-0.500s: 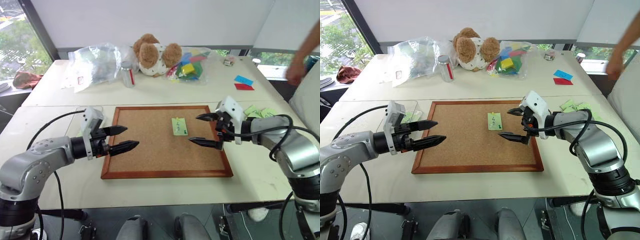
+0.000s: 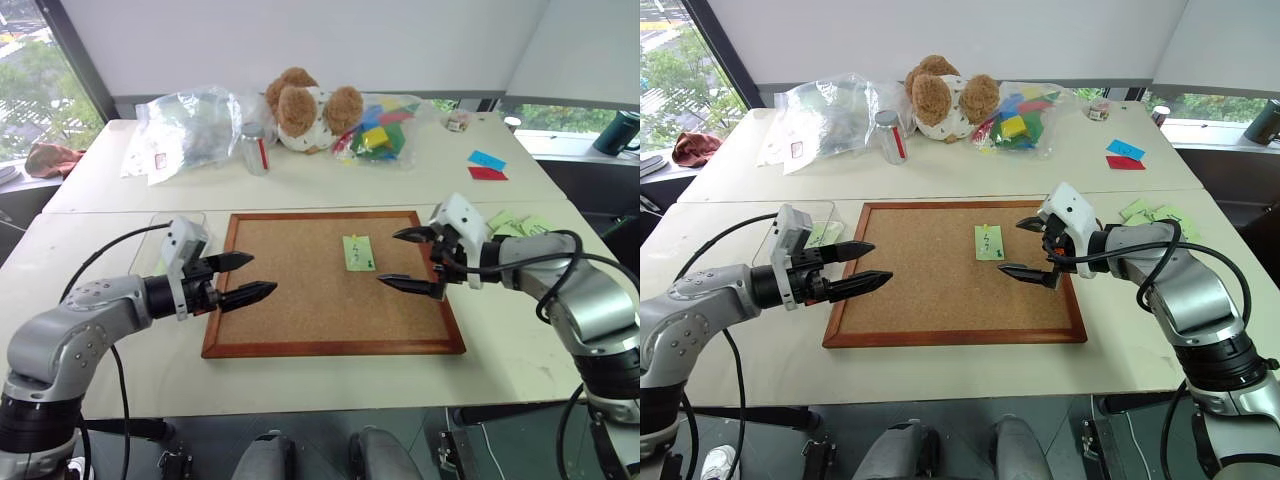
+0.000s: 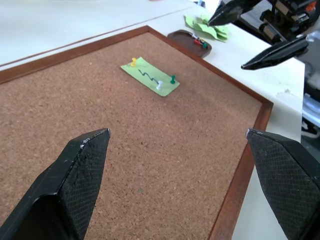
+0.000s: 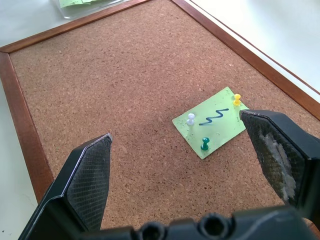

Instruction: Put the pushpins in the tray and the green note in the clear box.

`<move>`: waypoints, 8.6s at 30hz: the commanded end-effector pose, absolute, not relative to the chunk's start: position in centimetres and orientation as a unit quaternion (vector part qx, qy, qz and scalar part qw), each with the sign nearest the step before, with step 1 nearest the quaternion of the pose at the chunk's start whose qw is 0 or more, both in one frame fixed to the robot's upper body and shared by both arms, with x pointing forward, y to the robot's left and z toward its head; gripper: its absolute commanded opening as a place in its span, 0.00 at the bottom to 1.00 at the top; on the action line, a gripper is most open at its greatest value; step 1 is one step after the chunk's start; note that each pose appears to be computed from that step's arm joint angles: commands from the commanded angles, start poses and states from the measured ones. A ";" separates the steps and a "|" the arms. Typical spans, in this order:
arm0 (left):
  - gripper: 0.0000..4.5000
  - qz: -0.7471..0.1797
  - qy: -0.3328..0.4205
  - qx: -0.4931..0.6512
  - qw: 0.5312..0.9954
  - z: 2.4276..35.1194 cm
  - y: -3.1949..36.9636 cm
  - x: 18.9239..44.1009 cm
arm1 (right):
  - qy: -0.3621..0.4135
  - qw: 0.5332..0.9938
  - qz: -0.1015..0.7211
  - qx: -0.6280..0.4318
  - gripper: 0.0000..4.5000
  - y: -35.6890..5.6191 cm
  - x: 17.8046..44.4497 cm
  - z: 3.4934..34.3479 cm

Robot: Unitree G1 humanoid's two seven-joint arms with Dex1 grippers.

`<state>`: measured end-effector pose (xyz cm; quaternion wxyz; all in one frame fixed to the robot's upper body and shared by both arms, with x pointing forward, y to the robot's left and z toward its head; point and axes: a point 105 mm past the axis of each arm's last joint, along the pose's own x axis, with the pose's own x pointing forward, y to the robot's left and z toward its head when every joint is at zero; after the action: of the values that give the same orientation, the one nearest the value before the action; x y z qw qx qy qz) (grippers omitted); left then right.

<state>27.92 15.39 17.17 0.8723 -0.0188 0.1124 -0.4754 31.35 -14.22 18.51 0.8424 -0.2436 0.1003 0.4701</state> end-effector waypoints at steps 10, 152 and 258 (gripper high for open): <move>1.00 -0.471 0.090 0.018 0.877 16.5 14.6 28.7 | 0.081 0.844 0.463 -0.257 1.00 -14.3 31.2 19.4; 0.00 -0.436 0.174 0.031 0.883 5.6 10.9 31.6 | 0.163 0.895 0.380 -0.170 0.38 -11.8 36.8 13.4; 0.00 -0.419 0.190 0.045 0.887 4.6 11.8 31.3 | 0.153 0.888 0.397 -0.178 0.25 -9.8 37.5 13.0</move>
<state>31.93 10.49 7.70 0.8869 0.0394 0.1247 -0.4431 37.47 -10.28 12.49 0.8889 -0.1731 0.1689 0.3890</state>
